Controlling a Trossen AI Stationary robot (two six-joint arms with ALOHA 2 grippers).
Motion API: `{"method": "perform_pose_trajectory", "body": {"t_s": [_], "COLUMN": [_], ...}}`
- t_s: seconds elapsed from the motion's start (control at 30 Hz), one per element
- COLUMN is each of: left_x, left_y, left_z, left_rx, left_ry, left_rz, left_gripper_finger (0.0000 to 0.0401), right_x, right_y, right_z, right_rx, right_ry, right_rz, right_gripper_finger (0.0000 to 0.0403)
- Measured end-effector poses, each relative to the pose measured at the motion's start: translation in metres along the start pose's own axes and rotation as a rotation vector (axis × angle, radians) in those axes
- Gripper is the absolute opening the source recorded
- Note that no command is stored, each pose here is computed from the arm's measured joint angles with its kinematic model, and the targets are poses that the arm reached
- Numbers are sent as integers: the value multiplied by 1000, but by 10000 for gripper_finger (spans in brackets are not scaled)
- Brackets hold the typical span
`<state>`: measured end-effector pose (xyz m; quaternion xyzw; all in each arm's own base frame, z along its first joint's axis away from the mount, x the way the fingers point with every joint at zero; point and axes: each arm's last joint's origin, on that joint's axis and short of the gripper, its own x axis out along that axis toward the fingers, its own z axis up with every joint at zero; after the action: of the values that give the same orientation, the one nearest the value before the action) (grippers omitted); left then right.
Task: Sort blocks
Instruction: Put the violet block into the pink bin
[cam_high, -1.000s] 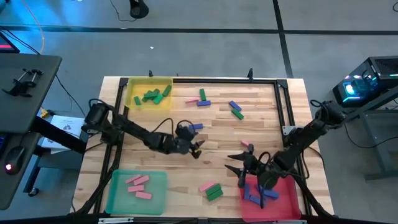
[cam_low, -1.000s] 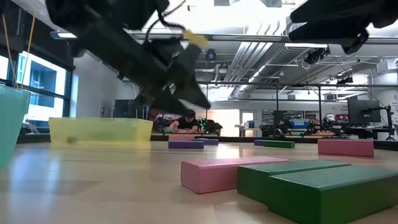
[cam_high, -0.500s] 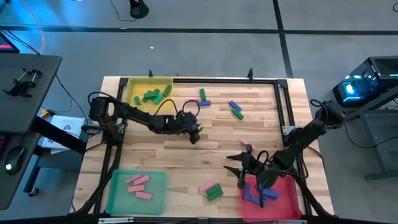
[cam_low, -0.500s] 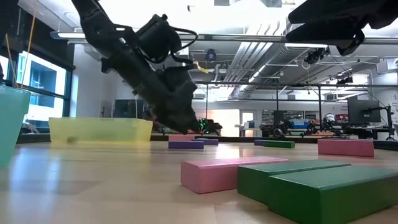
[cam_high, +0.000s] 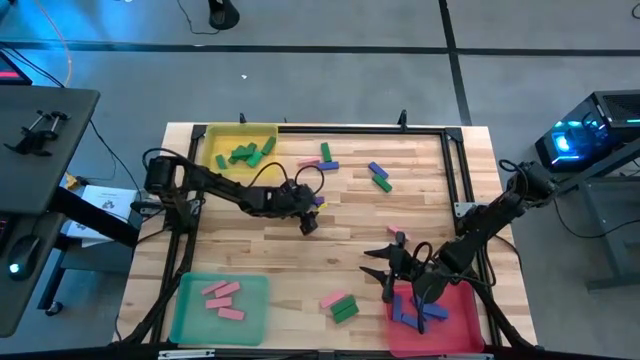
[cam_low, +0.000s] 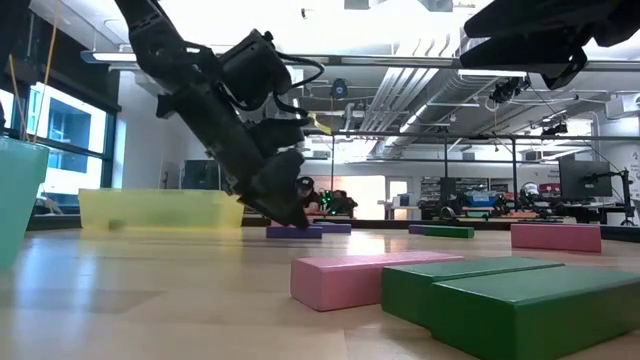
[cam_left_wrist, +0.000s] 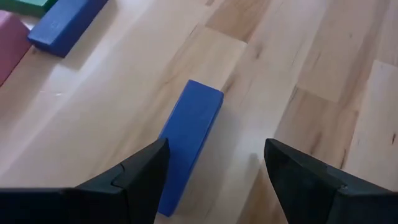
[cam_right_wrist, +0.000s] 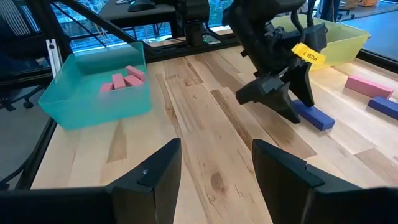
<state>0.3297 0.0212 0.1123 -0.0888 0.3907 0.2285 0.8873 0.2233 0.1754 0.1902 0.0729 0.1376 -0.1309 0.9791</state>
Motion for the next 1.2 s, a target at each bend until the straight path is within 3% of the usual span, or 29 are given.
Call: {"method": "perform_pose_trajectory", "body": {"t_s": [0.2,0.33,0.47,0.6,0.87,1.0,1.2], "left_x": [1,-11,-23,-20,2,10,4], "left_y": [-18,-42,-54,-53,-44,-45,-59], "left_z": [-5,-8,-7,-12,-21,-25,-25], "left_rx": [31,125,197,234,158,138,133], "left_ry": [-33,-90,-165,-129,-40,-28,-95], "left_rz": [-52,-143,-99,-78,-136,-154,-205], "left_gripper_finger": [252,252,252,252,247,206,82], "right_x": [0,0,0,0,0,0,0], "right_y": [0,0,0,0,0,0,0], "right_z": [0,0,0,0,0,0,-1], "right_rx": [1,0,0,1,2,2,-21], "right_ry": [0,0,0,0,0,2,23], "right_rz": [0,-2,-2,-1,-1,3,29], "right_gripper_finger": [181,181,181,181,181,181,181]}}
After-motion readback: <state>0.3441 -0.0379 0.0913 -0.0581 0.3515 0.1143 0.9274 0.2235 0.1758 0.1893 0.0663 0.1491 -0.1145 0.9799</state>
